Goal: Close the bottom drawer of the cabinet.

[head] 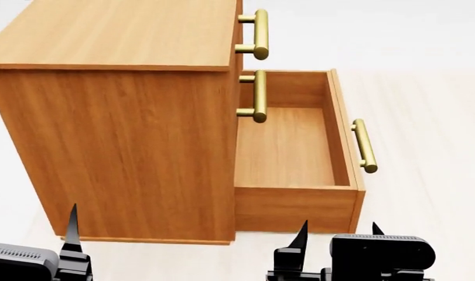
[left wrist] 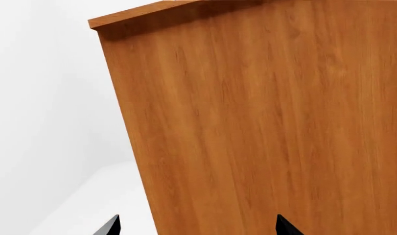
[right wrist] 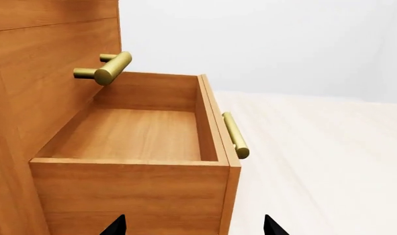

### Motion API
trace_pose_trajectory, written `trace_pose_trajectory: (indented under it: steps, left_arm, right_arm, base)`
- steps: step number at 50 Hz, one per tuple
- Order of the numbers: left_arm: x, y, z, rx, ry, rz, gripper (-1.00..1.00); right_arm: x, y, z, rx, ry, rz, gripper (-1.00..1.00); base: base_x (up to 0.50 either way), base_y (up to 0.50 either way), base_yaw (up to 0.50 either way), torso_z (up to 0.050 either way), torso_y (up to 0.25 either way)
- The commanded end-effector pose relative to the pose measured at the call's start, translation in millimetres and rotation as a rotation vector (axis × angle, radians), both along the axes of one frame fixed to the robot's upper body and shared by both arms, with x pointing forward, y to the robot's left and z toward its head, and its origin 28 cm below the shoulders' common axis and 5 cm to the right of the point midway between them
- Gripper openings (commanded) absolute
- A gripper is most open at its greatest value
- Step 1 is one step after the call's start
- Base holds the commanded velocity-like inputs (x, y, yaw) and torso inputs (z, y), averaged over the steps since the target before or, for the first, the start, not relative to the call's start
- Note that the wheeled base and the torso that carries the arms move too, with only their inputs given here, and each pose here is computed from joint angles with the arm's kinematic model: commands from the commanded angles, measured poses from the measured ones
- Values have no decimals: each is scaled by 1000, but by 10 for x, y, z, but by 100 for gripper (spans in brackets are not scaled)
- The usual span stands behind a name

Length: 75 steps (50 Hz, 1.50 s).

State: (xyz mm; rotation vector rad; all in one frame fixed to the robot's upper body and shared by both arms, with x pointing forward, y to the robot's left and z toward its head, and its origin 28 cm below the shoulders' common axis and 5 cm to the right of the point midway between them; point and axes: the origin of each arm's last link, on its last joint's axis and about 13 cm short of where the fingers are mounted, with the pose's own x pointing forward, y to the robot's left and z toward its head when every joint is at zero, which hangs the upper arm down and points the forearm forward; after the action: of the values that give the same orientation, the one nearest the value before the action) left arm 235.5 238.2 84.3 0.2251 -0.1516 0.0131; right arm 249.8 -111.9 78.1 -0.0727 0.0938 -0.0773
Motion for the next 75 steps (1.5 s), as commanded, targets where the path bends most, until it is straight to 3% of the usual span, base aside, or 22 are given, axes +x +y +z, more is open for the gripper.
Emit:
trace_pose_trajectory:
  steps: [1,10,14,18,26,30,34,40,48,53,65,75]
  left_arm:
    - [-3,3,-5,-4,1,1,100]
    - [-7,-5,-4,-4,1,-2,100]
    - [-10,-2,-7,-5,4,0,100]
    - [-12,-5,-10,-5,4,-2,100]
    - [-25,-1,-13,-7,4,-3,100]
    - [-38,-3,-26,-12,6,-4,100]
    - [-41,-4,-27,-12,7,-6,100]
    - [-31,8,-31,-12,8,-3,100]
    - [-23,6,-47,-9,12,-4,100]
    - [-25,13,-66,-4,17,-1,100]
    - [-48,10,-79,-7,18,-6,100]
    - [-64,14,-72,-7,13,-7,100]
  right_arm:
    - [7,3,-12,-6,2,-2,100]
    - [4,0,-14,-9,0,-10,100]
    - [7,-3,52,-29,16,-82,100]
    - [-31,1,226,-35,-16,-85,100]
    - [-143,-97,973,-123,-148,-64,100]
    - [-102,-219,1156,-193,-179,-58,100]
    - [24,-385,1163,-202,-158,-93,100]
    - [231,-715,999,-189,-133,-123,100]
    - [423,-1175,519,-154,-83,-186,100]
    - [504,-1311,220,-168,-35,-223,100]
    - [683,-1422,-420,-105,67,-183,100]
    - [571,-1255,-832,-55,118,-98,100]
  base:
    - [500,0,0,0,0]
    - [500,0,0,0,2]
    - [150,0,0,0,0]
    - [0,0,0,0,0]
    - [0,0,0,0,0]
    - [0,0,0,0,0]
    - [0,0,0,0,0]
    - [0,0,0,0,0]
    - [0,0,0,0,0]
    - [0,0,0,0,0]
    - [0,0,0,0,0]
    - [0,0,0,0,0]
